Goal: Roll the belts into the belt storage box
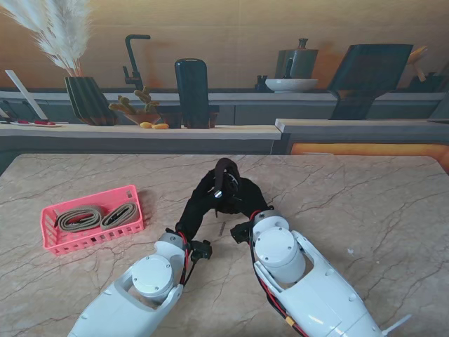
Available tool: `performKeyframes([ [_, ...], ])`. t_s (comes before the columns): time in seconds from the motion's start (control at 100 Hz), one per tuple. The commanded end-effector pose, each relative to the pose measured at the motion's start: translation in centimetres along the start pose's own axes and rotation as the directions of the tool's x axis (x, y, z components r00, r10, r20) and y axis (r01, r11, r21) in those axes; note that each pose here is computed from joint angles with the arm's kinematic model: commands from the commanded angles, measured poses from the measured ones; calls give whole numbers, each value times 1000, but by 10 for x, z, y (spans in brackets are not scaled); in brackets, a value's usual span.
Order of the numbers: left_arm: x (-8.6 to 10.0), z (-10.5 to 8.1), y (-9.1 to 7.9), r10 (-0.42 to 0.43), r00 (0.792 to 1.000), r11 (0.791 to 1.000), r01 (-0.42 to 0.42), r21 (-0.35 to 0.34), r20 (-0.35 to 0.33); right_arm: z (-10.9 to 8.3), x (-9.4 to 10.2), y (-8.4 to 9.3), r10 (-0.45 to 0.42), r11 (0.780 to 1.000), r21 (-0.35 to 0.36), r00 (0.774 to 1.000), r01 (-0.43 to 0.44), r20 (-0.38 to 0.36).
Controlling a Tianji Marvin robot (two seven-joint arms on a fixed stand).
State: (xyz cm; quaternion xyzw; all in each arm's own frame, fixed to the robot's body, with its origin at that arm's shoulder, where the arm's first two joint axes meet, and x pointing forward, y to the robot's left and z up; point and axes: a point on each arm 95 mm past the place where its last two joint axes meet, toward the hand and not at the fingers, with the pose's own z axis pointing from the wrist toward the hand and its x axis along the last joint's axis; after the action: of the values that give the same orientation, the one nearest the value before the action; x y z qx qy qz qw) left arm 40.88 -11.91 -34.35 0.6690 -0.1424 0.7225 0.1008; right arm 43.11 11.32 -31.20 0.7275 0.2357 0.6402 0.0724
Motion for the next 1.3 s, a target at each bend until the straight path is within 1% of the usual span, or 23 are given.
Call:
performKeyframes([
  [0.0, -6, -1, -6, 52, 999, 999, -52, -2, 5, 0, 8, -2, -48, 998, 35, 998, 49, -33],
  [0.09, -7, -1, -6, 115, 993, 993, -115, -11, -9, 0, 6, -4, -124, 987, 91, 991, 129, -50],
  [0.21, -8, 0, -3, 160, 987, 987, -160, -19, -12, 0, 6, -11, -206, 961, 168, 975, 219, -88],
  [0.32, -9, -1, 0, 153, 988, 988, -153, -25, -5, 0, 5, -18, -277, 929, 216, 952, 300, -132],
  [0.4, -9, -2, 3, 133, 991, 991, -132, -31, 4, 1, 7, -23, -303, 917, 220, 941, 331, -153],
  [0.56, -9, -4, 12, 96, 995, 995, -95, -13, 12, 2, 9, -30, -310, 912, 224, 935, 343, -171],
  [0.65, -7, -6, 15, 55, 998, 998, -55, -5, 11, 3, 8, -33, -307, 913, 223, 936, 341, -174],
  [0.75, -5, -7, 16, 36, 999, 999, -36, 7, 9, 3, 5, -35, -302, 912, 233, 937, 338, -175],
  [0.88, -2, -9, 16, 18, 1000, 999, -18, 28, 10, 3, 3, -37, -312, 905, 240, 933, 350, -181],
  [1.04, 3, -11, 14, -14, 1000, 999, 13, 49, 14, 1, 0, -36, -308, 908, 241, 936, 343, -172],
  [1.21, 9, -13, 6, -40, 999, 996, 39, 81, 4, -4, -5, -30, -325, 898, 254, 931, 358, -164],
  [1.29, 10, -14, 1, -34, 999, 994, 35, 108, -10, -7, -8, -27, -336, 895, 251, 928, 368, -161],
])
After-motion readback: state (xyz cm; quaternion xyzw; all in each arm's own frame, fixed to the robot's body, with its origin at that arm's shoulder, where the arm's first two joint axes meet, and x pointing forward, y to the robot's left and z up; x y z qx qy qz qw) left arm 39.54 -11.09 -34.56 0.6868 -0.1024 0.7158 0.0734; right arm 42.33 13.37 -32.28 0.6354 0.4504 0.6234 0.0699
